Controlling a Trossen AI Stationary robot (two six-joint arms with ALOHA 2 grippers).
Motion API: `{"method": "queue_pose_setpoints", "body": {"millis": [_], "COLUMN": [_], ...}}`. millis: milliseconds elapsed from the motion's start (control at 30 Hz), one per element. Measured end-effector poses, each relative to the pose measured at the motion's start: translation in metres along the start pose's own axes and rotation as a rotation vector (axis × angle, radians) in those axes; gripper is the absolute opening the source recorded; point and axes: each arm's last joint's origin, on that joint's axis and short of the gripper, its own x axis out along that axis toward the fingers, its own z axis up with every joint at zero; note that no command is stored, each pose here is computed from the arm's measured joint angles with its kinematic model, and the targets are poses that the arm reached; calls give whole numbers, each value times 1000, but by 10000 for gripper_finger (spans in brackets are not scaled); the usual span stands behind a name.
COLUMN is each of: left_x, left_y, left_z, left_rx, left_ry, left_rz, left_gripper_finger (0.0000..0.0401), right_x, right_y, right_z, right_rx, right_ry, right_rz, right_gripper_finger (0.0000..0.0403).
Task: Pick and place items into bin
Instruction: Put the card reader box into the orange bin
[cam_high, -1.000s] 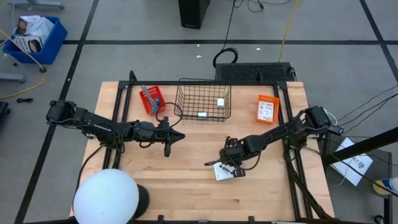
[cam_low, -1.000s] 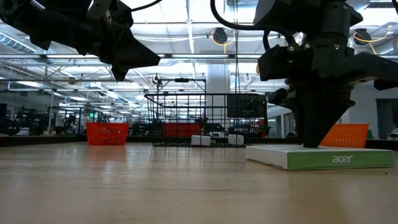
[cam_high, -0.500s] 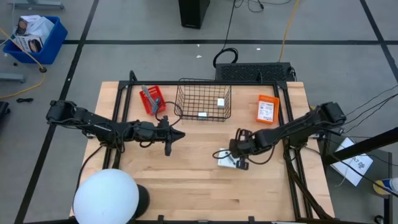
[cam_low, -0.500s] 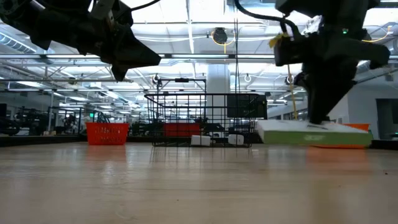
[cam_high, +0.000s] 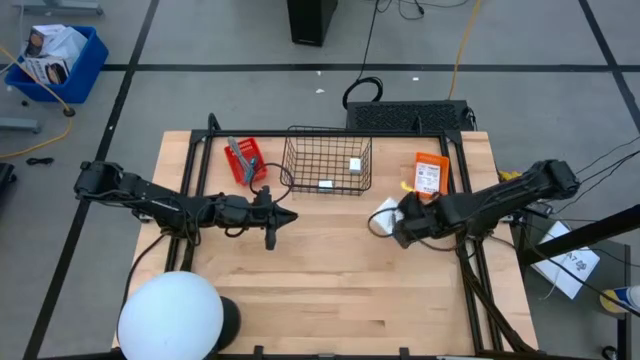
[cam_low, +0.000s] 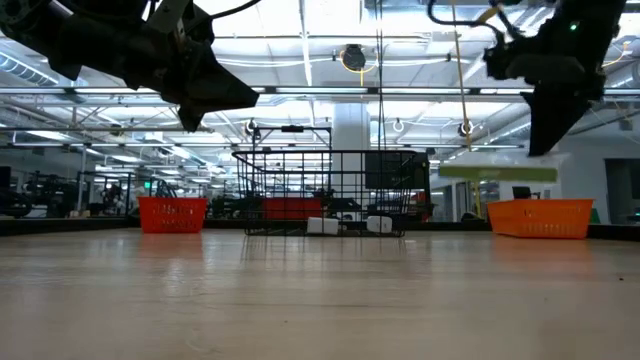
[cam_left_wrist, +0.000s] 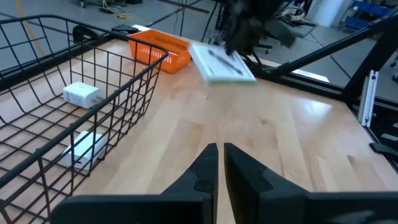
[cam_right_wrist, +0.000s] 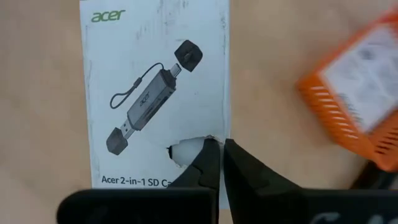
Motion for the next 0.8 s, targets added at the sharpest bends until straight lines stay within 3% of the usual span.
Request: {"method": "queue_pose_setpoints", "body": {"millis": [267,500,633,800], "left_x": [0,0,0,-1], "left_y": [0,0,-2,-3], "left_z": [0,0,-1,-1], "left_rx": [-42,-48,-45,-43], "left_ry": [1,1,3,3], "left_rz": [-2,-2,-10,-14], "left_gripper_finger": [31,31,31,31], "right_x": [-29,-36,-33,-19], "right_y": [-54,-98,-111,-114], "right_z": [-1,-1,5,27], "right_rx": [390,622,725,731], "right_ry": [-163,-200,-188,-176], "right_rz": [-59,-172,-238,-282], "right_gripper_finger": [0,0,0,0]}}
